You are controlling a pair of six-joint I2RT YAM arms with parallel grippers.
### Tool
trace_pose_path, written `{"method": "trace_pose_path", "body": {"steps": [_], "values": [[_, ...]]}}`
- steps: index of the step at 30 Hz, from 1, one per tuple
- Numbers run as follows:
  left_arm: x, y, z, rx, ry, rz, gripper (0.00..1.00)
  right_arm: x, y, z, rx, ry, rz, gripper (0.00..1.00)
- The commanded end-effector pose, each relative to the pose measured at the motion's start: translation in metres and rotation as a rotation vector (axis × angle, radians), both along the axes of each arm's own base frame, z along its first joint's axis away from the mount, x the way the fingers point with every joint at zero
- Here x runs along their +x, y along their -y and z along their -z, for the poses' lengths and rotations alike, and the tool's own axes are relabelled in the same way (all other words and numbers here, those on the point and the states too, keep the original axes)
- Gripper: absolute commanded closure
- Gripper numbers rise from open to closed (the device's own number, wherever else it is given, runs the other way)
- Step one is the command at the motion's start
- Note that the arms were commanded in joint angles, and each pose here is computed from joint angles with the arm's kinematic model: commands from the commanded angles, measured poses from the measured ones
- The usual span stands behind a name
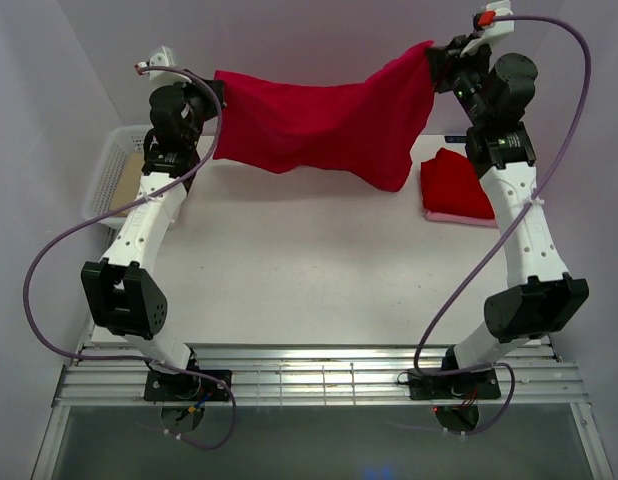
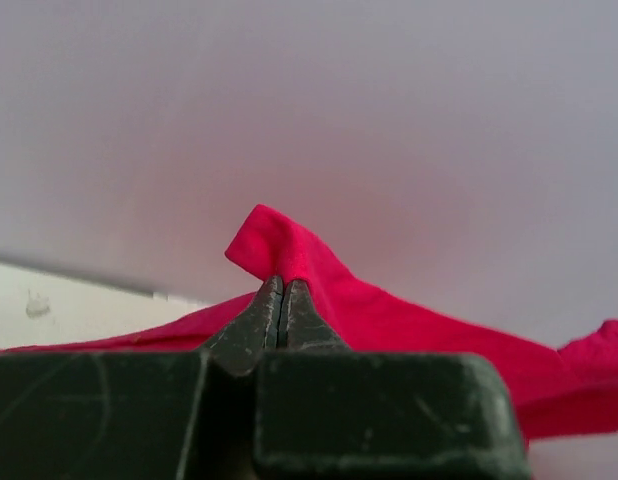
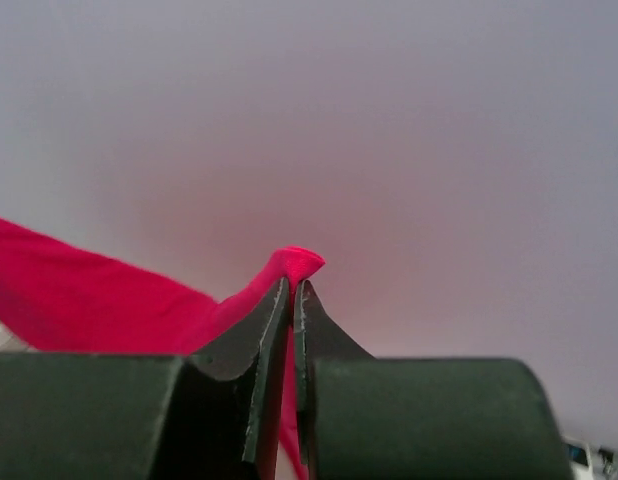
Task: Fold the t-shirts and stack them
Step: Flatten out the tshirt
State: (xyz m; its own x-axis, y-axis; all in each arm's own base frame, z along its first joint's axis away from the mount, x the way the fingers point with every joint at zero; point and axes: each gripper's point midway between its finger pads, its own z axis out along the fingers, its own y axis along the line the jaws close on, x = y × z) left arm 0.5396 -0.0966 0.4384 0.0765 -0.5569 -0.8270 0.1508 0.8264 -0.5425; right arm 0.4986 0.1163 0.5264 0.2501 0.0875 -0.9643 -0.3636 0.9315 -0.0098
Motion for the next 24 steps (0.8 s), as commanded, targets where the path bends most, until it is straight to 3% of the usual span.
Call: {"method": "trace_pose_path", "body": {"steps": [1, 4, 7, 11, 13, 14, 17, 20, 24], "values": [[-0.049, 0.023, -0.003, 0.018, -0.018, 0.164, 1.00, -0.035, -0.011, 0.024, 0.015, -0.076, -0.075, 0.92], [-0.076, 0.028, 0.016, 0.072, -0.124, 0.177, 1.00, -0.077, -0.015, 0.038, 0.048, -0.171, -0.113, 0.92], [-0.116, 0.031, -0.006, 0.101, -0.142, 0.180, 1.00, -0.126, -0.021, 0.030, 0.061, -0.212, -0.135, 0.92], [-0.170, 0.032, -0.045, 0.084, -0.146, 0.163, 1.00, -0.199, -0.016, -0.031, 0.082, -0.100, -0.154, 0.92], [-0.198, 0.031, -0.070, 0.036, -0.147, 0.171, 1.00, -0.218, -0.013, -0.044, 0.077, -0.116, -0.161, 0.92], [-0.207, 0.029, -0.078, 0.019, -0.142, 0.172, 1.00, -0.243, -0.005, -0.080, 0.092, -0.036, -0.163, 0.92], [-0.229, 0.021, -0.100, -0.028, -0.148, 0.166, 1.00, -0.270, 0.006, -0.114, 0.107, 0.018, -0.148, 0.92], [-0.232, 0.019, -0.101, -0.036, -0.194, 0.157, 1.00, -0.277, 0.011, -0.124, 0.146, 0.035, -0.138, 0.92], [-0.209, 0.025, -0.056, 0.016, -0.339, 0.140, 1.00, -0.240, 0.001, -0.087, 0.177, -0.071, -0.131, 0.92]]}}
